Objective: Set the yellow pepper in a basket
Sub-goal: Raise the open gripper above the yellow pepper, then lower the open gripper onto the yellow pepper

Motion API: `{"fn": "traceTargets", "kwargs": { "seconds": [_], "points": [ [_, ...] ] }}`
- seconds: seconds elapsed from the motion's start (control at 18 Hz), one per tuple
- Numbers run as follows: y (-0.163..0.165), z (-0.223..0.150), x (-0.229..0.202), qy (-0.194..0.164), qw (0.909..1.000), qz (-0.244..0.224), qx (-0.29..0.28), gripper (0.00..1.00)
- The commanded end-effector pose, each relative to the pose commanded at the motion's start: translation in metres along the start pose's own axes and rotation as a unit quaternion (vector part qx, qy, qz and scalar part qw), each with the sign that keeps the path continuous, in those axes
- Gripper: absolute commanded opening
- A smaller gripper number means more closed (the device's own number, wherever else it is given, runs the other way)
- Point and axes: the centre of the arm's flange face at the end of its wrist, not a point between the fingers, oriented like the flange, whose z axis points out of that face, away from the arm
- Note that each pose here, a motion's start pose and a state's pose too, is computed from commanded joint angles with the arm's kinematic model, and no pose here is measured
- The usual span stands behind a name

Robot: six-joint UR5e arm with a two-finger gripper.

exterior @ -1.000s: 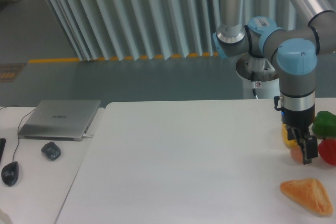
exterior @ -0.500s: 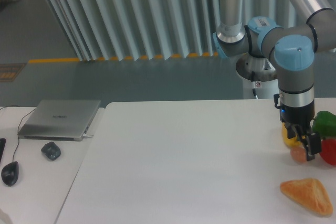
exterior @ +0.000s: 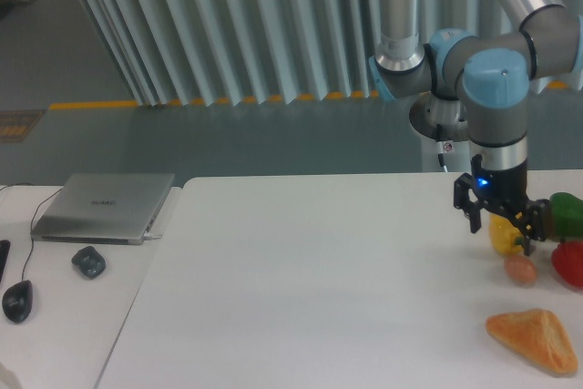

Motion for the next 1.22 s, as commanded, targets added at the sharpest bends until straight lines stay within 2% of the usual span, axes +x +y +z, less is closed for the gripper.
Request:
{"fn": "traceTargets", "kwargs": {
  "seconds": [0.17, 0.39, 0.61, 0.83, 1.22],
  "points": [
    [0.008, 0.004, 0.004, 0.002, 0.9990, -0.042, -0.011, 1.00],
    [0.036, 0.014, 0.006, 0.008, 0.9947, -0.099, -0.023, 1.00],
    [0.050, 0.020, 0.008, 0.009, 0.9834, -0.178, -0.032, 1.00],
    [0.078, 0.034, 0.015, 0.011, 0.9788, -0.197, -0.053, 1.00],
    [0.095, 0.046, 0.000, 0.015, 0.9676, -0.243, -0.065, 1.00]
  ]
}}
